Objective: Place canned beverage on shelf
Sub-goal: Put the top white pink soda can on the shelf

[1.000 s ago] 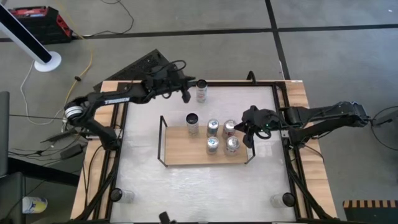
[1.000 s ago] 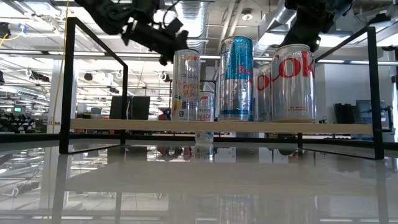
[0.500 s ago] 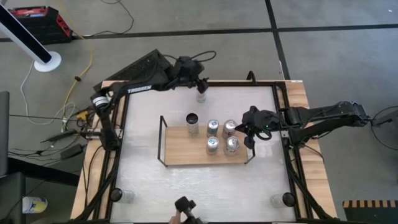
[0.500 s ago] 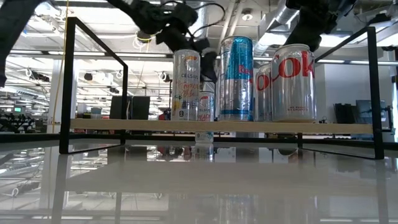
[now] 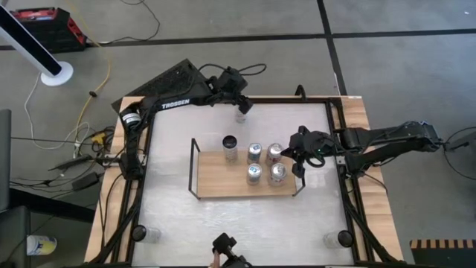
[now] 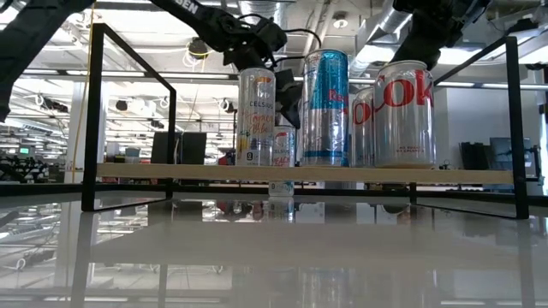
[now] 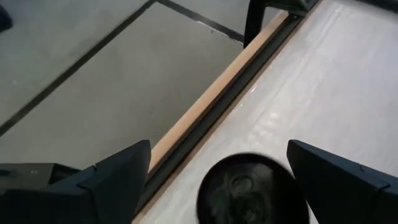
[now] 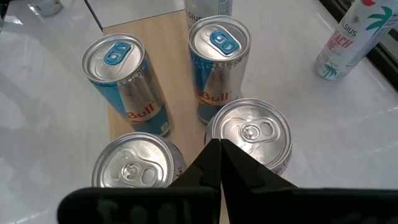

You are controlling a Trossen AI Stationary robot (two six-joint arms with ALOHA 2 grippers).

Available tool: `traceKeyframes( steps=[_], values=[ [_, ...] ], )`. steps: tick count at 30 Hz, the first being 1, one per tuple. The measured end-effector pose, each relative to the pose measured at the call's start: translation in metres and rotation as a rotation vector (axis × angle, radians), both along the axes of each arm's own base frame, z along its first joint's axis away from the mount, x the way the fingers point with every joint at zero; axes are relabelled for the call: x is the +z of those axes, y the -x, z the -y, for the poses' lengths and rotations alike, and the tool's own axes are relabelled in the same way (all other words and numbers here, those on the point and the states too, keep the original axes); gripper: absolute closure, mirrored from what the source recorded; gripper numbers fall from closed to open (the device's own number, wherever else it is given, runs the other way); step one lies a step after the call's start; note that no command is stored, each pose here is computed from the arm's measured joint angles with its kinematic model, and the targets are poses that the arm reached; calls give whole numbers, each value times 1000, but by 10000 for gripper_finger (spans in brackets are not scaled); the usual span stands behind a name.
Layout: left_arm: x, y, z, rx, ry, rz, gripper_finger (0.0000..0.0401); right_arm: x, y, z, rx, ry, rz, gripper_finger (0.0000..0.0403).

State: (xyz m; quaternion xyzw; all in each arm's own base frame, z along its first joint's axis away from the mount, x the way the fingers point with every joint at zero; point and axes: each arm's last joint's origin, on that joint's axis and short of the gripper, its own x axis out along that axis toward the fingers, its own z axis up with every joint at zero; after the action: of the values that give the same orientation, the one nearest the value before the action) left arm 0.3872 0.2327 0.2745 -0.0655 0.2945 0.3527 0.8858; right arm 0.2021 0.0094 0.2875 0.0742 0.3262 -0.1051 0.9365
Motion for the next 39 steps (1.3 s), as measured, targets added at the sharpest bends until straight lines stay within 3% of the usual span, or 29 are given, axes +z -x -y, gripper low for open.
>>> traceKeyframes(
  steps=[26, 30, 35, 39],
  values=[
    [-28, -5, 5, -18, 59, -99, 43, 0, 0, 1, -6, -11, 3, 374],
    [-28, -6, 6, -21, 56, -99, 80, 0, 0, 1, -10, -11, 3, 375],
    [-27, -6, 6, -22, 55, -97, 163, 0, 0, 1, -10, -11, 2, 374],
    [-20, -2, 7, -35, 47, -111, 164, 0, 0, 1, -10, -10, -2, 375]
  ],
)
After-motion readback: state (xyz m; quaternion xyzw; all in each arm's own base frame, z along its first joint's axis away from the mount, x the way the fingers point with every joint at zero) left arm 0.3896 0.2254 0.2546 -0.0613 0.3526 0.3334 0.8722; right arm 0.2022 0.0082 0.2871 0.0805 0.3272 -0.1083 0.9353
